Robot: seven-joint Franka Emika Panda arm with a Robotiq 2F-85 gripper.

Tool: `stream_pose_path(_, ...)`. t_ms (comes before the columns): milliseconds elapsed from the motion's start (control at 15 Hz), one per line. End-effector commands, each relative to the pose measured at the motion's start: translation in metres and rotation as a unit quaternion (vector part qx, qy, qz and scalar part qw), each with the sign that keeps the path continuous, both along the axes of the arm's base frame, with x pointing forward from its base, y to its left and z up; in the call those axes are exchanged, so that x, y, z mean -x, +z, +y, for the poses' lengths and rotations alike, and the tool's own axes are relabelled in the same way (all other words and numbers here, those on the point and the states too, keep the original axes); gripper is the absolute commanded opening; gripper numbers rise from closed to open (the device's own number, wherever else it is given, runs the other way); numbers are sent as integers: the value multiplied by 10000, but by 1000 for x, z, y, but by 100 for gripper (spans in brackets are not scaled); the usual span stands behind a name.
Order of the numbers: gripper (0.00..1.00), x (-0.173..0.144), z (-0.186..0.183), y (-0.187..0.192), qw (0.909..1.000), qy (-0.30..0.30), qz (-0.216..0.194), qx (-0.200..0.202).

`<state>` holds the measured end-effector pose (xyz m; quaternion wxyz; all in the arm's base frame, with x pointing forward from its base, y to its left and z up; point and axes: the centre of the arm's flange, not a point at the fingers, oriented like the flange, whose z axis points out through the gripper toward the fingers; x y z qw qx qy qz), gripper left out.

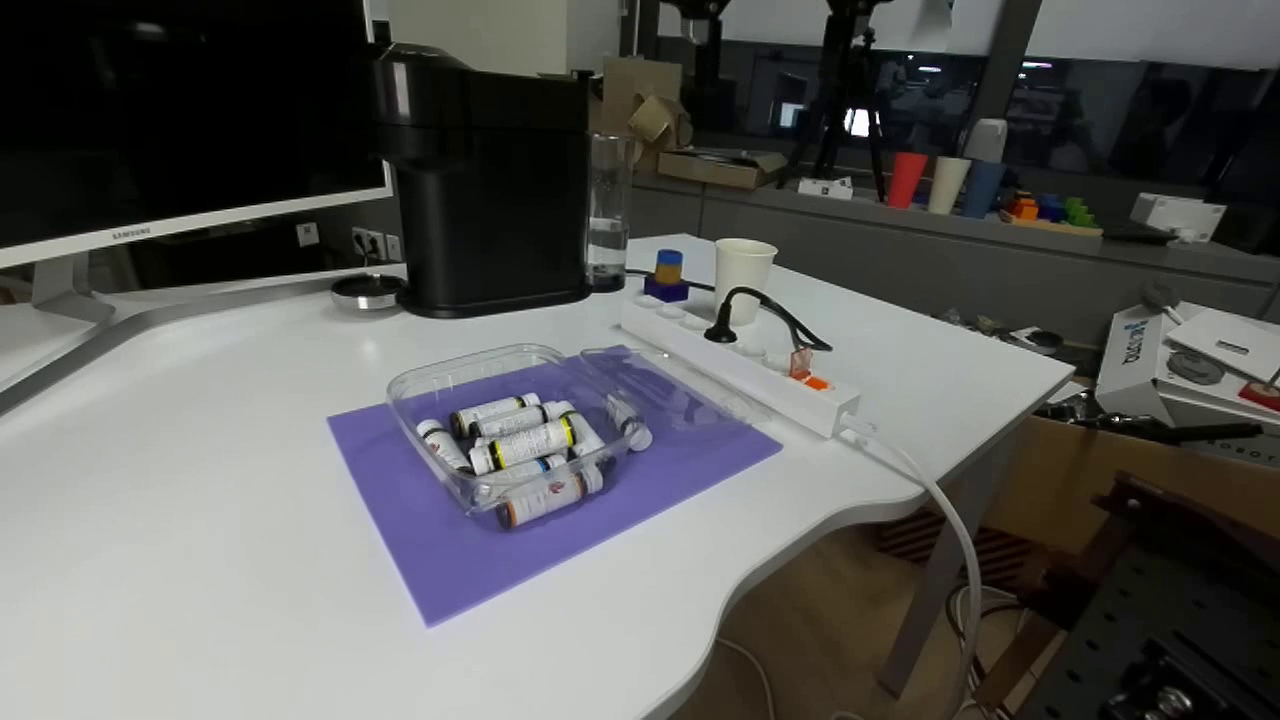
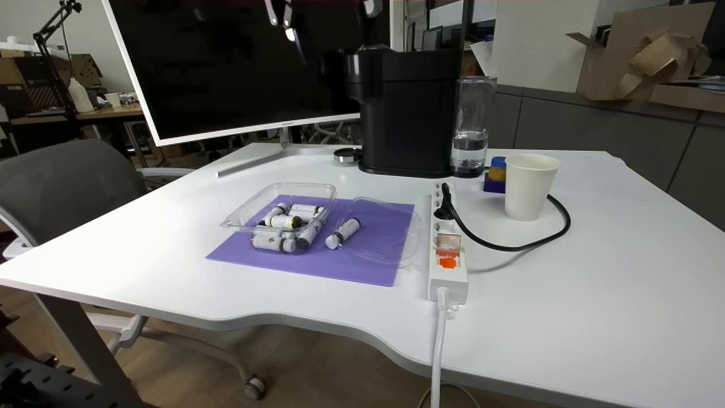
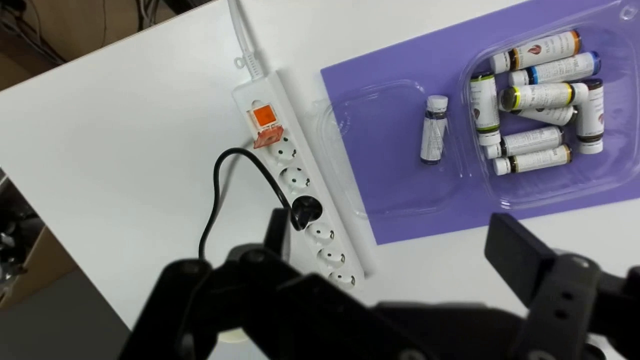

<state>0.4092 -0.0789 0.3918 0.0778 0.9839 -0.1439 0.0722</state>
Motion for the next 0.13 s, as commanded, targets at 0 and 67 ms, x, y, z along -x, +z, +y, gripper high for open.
stream_pose_path(0, 100, 23, 19, 27, 9993, 270, -29, 244)
stream_pose_path(67, 100, 25, 22, 30, 9992, 327, 6, 210)
